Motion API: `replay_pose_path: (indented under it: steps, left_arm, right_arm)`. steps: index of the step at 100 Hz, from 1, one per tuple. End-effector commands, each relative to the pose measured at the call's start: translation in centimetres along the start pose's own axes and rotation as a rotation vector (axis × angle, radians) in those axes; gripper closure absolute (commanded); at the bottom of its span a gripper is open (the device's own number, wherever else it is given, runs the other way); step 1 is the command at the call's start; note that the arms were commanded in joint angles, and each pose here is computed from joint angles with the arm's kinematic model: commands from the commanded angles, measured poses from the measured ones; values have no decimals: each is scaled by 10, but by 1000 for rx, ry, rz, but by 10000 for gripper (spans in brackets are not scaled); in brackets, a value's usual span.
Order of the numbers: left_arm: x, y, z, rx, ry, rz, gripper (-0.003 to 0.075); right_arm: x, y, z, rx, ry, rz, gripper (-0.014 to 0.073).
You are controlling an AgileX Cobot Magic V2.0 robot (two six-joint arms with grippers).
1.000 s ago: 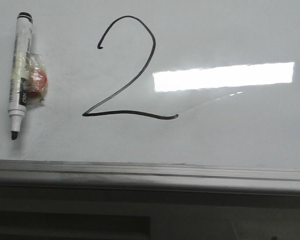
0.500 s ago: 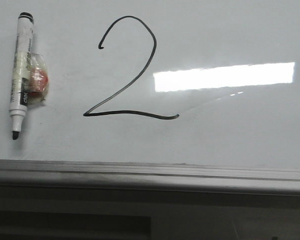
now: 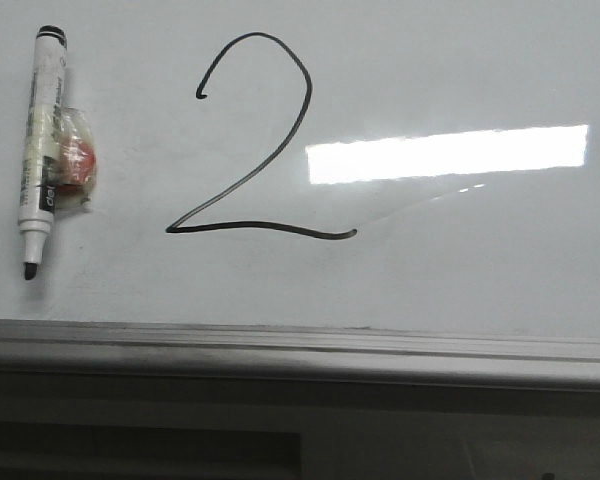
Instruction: Write number 2 on whiteboard
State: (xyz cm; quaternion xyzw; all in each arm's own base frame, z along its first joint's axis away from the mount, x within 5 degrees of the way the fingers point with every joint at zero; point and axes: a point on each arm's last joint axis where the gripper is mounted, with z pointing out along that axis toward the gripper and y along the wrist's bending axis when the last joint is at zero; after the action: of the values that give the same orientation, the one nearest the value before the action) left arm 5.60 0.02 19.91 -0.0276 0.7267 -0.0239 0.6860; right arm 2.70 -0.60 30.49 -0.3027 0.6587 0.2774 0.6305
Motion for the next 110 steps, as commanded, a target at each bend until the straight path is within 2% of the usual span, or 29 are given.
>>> replay_pose_path:
  steps: [1,7,110]
  left_arm:
    - [14,1,-1,-8,64,-13,739]
    - [21,2,-1,-14,147,-13,739]
    - [20,2,-1,-16,135,-2,739]
  right_arm:
    - [-12,1,1,-6,-61,-18,655]
    - [-12,1,1,-6,-61,-18,655]
    - [-12,1,1,-5,-58,-18,655]
